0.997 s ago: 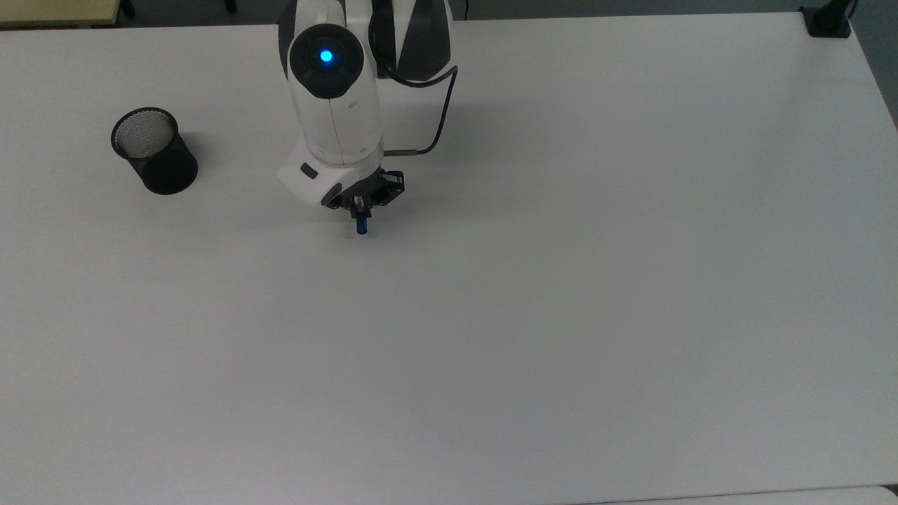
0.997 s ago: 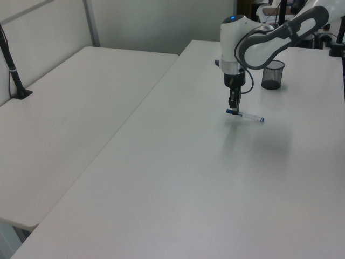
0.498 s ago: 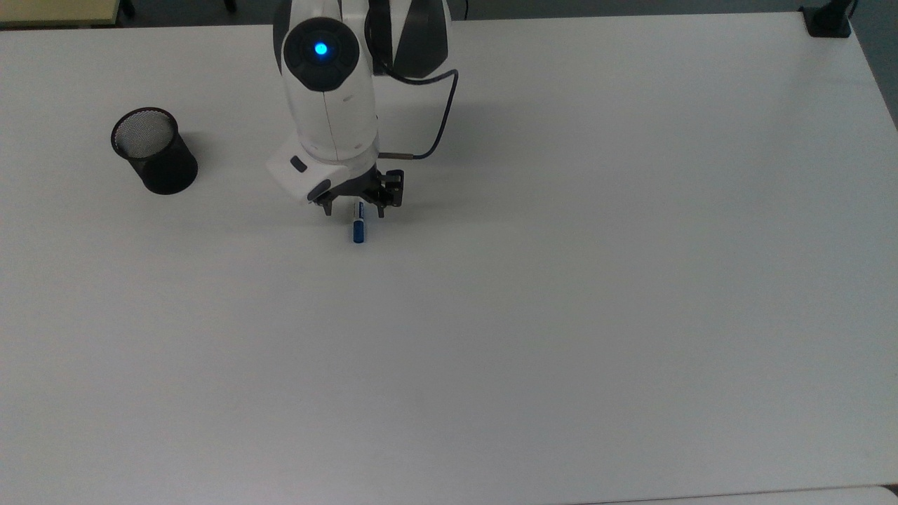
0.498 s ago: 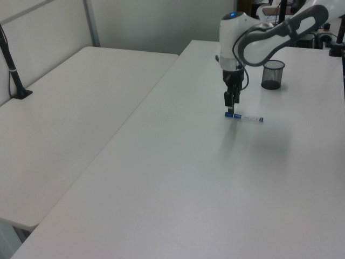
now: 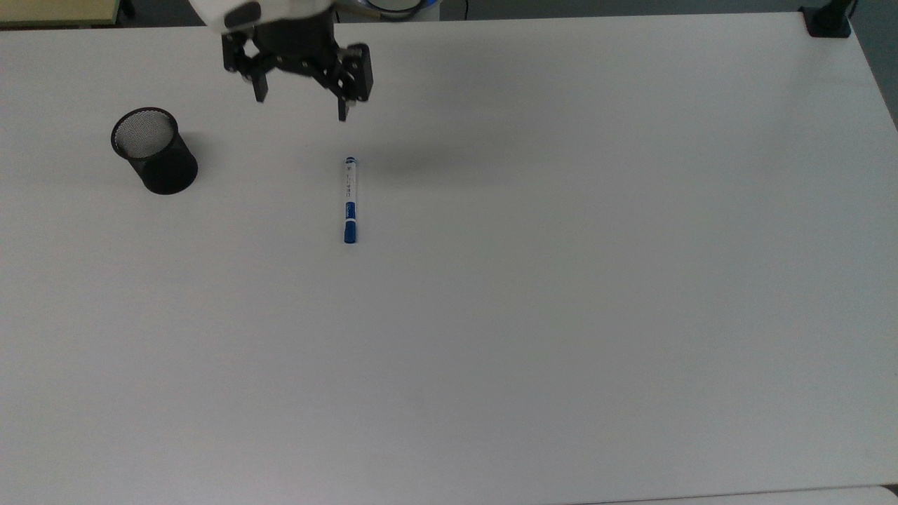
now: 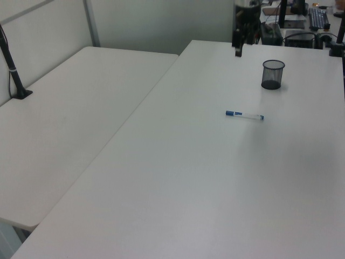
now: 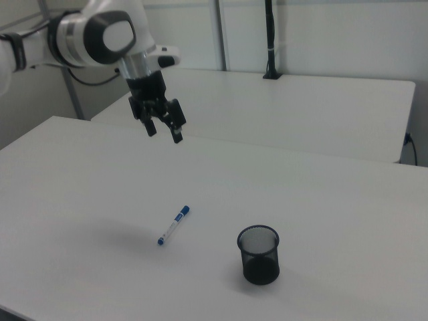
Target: Remove the marker
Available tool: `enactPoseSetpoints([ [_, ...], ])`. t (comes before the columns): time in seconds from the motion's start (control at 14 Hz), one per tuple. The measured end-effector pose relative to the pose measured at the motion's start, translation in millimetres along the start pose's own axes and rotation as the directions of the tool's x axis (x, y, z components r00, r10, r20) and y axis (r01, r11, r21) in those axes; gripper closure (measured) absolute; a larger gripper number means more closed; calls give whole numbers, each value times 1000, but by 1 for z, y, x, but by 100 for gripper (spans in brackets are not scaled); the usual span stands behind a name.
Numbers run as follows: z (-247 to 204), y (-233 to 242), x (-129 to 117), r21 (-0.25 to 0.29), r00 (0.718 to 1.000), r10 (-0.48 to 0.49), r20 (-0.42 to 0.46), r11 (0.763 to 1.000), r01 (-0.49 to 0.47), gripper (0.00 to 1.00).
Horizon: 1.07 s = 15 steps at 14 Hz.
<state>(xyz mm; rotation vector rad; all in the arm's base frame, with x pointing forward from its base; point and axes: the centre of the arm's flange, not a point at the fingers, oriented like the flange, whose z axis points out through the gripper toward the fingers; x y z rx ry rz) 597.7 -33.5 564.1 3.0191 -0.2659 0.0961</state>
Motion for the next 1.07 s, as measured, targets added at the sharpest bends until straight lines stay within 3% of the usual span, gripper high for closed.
enactPoseSetpoints([
  [0.28, -62, 21, -36, 79, 997, 73, 25, 994, -75, 0],
  [0.57, -62, 16, -37, 105, 995, 89, 39, 990, -93, 0],
  [0.85, -64, 22, -27, 113, 999, -24, -39, 993, 29, 0],
  [1.07, -60, 24, -22, 107, 997, -53, -54, 993, 59, 0],
])
